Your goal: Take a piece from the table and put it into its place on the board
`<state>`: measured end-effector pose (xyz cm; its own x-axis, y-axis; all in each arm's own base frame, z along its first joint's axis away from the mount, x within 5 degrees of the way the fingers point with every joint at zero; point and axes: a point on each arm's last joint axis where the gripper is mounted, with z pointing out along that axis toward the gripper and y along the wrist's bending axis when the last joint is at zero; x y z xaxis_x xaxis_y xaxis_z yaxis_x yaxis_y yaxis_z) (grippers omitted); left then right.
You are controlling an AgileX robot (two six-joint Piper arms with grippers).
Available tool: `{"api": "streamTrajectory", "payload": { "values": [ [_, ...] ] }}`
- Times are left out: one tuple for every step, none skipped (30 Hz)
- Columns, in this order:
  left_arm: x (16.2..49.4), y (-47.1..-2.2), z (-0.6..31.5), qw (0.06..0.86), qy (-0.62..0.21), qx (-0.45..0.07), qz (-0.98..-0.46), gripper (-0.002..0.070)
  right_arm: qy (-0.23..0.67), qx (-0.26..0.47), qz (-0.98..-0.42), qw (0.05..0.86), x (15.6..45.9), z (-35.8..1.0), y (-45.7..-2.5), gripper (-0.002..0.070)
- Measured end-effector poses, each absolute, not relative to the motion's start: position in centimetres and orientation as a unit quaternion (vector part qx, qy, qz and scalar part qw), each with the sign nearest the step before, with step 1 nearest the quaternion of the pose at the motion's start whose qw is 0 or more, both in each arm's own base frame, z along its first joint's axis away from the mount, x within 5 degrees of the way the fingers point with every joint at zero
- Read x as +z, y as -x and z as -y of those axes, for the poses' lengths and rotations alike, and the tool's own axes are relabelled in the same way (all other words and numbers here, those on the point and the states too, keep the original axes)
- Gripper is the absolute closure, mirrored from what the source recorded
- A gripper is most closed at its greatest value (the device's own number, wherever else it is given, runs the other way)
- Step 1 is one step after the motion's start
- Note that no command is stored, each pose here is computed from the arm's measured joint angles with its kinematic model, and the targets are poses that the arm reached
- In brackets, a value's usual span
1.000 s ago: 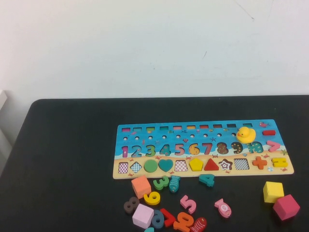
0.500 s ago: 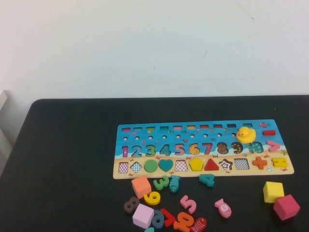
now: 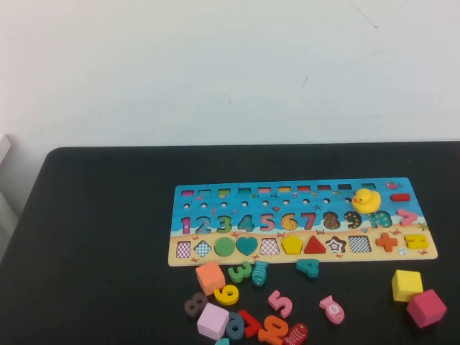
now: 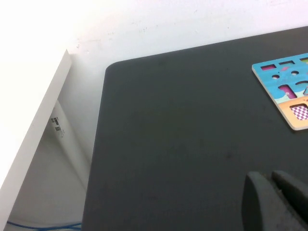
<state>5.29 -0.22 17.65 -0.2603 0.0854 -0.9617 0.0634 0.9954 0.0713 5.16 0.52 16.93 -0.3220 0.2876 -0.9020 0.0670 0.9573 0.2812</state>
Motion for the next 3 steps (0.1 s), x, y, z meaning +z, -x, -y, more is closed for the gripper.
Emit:
{"api": "streamTrajectory", "payload": {
  "values": [
    [17.65,-5.29,0.22,0.606,-0.047,0.009,-0.794,0.0675,-0.11,0.096,-0.807,0.572,16.93,-0.52,-5.16,0.0657],
    [17.65,-5.29,0.22,0.606,-0.047,0.009,-0.794,0.0675,-0.11,0.096,-0.807,0.572,16.93,-0.52,-5.16,0.0657],
    [17.65,-5.29,0.2,0.606,-0.046,0.01,-0.794,0.0675,-0.11,0.096,-0.807,0.572,16.93,-0.52,-5.16,0.0657]
  ]
}}
